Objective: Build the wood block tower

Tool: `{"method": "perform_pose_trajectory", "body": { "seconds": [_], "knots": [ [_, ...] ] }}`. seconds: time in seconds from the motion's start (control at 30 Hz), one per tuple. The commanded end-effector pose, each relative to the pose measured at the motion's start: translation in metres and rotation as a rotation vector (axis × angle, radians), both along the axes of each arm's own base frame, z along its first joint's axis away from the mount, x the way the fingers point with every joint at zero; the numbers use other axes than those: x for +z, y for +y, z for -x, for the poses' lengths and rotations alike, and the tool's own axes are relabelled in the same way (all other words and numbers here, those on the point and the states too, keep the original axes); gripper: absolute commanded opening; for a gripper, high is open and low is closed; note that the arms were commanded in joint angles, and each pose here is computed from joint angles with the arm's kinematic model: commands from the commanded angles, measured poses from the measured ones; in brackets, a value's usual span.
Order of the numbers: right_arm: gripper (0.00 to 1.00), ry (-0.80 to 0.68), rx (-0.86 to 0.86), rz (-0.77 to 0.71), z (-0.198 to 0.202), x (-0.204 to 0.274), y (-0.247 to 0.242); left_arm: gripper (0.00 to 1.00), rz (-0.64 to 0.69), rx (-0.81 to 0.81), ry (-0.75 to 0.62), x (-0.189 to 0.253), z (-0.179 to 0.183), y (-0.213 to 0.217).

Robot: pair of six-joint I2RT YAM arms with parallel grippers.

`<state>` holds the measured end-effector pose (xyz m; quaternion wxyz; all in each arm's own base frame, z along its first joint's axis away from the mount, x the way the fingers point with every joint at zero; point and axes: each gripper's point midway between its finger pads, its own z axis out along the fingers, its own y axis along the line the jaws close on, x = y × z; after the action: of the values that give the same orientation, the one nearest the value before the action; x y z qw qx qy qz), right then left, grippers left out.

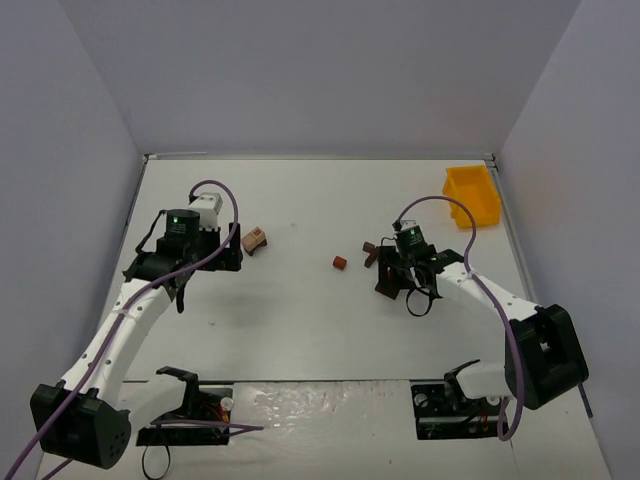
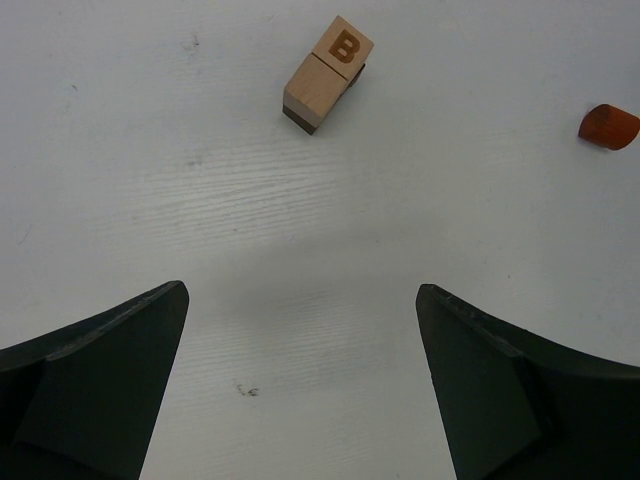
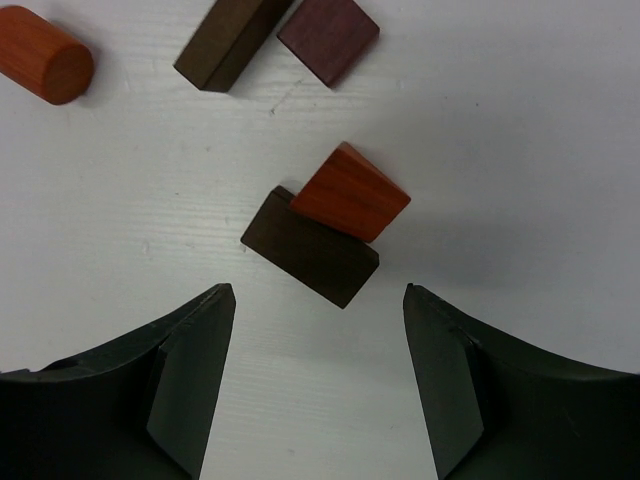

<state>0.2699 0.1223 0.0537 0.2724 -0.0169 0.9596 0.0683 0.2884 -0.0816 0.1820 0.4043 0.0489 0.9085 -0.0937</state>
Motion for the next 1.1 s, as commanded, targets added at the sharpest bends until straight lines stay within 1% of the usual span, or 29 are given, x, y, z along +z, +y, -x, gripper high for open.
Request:
{"method": "perform_pose_trajectory", "body": {
  "seconds": [0.0,0.23,0.5,0.9,1.07],
  "knots": [
    [0.67,-0.016,-0.03,-0.023,0.001,-0.001,0.003,0.97,0.042,-0.027,-0.072,0.031,-0.012,-0.015],
    [0.69,-0.001,-0.006,-0.011,-0.001,-0.017,0.005,0.97,0.034,-0.07,-0.059,0.03,-0.013,-0.032],
    [0.69,0.033,0.08,-0.026,0.002,-0.032,0.019,0.97,0.034,-0.105,-0.044,0.026,-0.008,-0.048],
    [0.68,0.054,0.204,-0.035,0.026,-0.041,0.048,0.97,0.049,-0.114,-0.023,0.021,-0.003,-0.056],
    [0.68,0.047,0.186,-0.029,0.028,-0.041,0.049,0.97,0.05,-0.116,-0.022,0.02,-0.002,-0.056]
  ]
}}
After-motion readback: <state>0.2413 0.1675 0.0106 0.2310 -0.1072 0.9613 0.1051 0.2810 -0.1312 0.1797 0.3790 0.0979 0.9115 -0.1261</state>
